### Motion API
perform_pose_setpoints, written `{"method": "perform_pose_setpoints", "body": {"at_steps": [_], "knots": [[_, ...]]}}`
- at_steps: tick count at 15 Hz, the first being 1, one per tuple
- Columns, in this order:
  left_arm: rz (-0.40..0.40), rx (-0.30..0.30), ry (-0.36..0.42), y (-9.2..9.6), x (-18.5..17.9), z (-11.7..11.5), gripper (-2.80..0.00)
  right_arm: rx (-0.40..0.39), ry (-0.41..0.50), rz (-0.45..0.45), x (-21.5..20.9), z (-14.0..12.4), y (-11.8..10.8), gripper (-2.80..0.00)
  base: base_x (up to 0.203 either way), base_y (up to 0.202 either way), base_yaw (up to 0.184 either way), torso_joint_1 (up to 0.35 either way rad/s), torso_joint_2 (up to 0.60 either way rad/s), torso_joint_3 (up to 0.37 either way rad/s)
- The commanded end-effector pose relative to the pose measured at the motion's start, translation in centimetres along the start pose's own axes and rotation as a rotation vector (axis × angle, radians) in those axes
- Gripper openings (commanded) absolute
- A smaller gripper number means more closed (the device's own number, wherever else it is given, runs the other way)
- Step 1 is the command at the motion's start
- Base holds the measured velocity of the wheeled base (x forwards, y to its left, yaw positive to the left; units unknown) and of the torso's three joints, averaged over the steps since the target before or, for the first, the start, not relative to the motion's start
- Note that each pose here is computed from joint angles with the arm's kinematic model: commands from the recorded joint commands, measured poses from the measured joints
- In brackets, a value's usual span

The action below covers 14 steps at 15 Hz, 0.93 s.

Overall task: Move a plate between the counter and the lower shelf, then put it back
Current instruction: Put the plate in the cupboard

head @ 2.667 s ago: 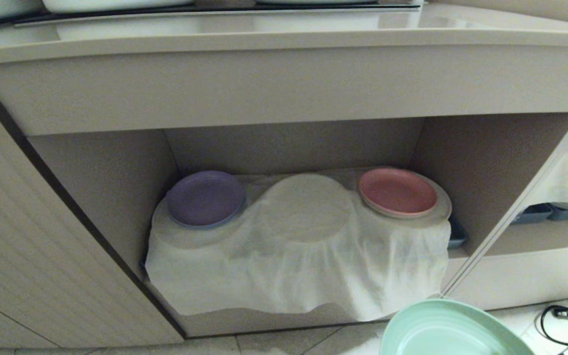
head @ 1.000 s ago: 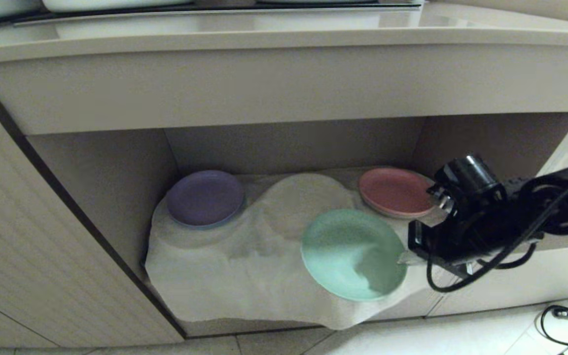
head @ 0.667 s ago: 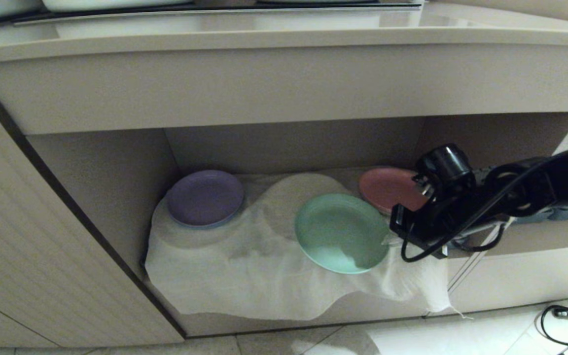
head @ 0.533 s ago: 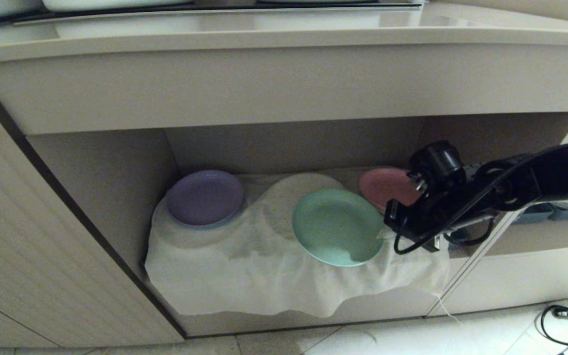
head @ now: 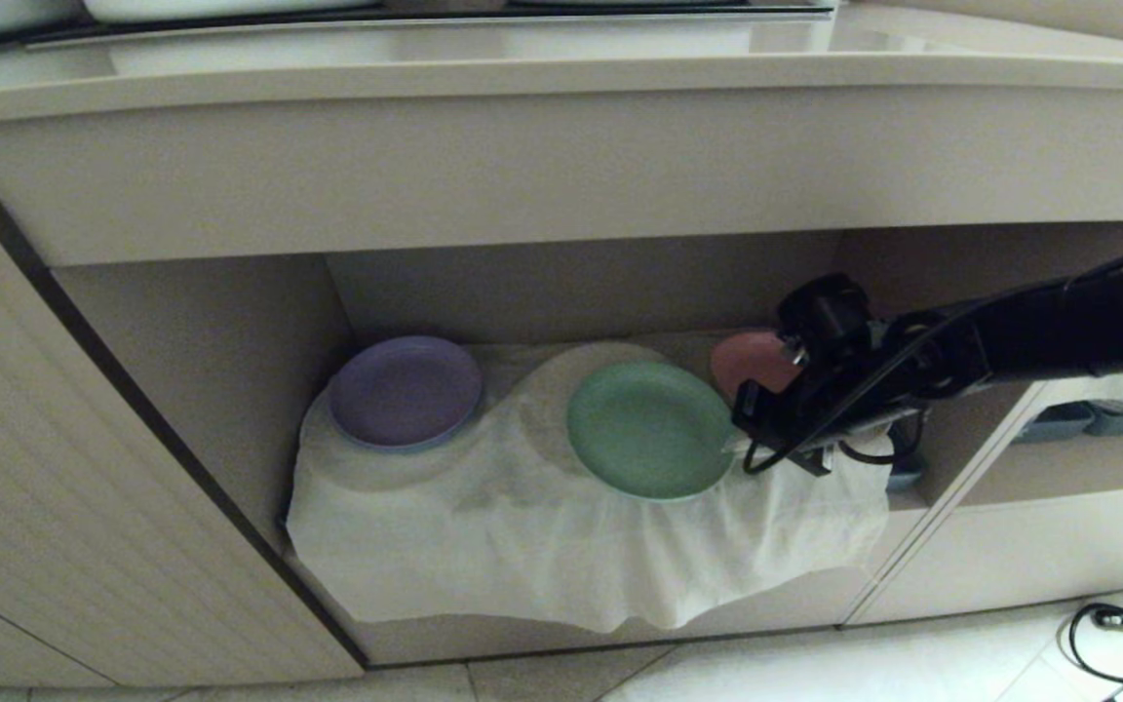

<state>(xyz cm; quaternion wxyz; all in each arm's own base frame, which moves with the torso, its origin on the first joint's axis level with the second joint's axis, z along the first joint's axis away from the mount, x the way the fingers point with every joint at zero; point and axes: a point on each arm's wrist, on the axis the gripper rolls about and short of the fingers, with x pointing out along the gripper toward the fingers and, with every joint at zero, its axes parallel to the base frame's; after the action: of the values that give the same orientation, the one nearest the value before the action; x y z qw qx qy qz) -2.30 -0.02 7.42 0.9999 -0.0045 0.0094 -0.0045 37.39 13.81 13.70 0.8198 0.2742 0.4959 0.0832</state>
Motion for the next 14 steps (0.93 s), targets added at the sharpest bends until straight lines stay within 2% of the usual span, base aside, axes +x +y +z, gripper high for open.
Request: {"method": "perform_pose_setpoints", "body": {"at_steps": [1, 6, 14], "knots": [[0.0, 0.0, 0.0, 0.0, 0.0, 0.0, -2.8, 0.007, -0.008, 0.009, 0.7, 0.6, 0.4, -2.8, 0.0, 0.0, 0.0, 0.0, 0.0, 0.0], [0.0, 0.0, 0.0, 0.0, 0.0, 0.0, -2.8, 0.003, -0.031, 0.032, 1.8, 2.1, 1.4, -2.8, 0.0, 0.0, 0.0, 0.0, 0.0, 0.0], [0.0, 0.0, 0.0, 0.0, 0.0, 0.0, -2.8, 0.004, 0.003, 0.017, 2.6, 3.6, 2.6, -2.8, 0.0, 0.0, 0.0, 0.0, 0.0, 0.0]]}}
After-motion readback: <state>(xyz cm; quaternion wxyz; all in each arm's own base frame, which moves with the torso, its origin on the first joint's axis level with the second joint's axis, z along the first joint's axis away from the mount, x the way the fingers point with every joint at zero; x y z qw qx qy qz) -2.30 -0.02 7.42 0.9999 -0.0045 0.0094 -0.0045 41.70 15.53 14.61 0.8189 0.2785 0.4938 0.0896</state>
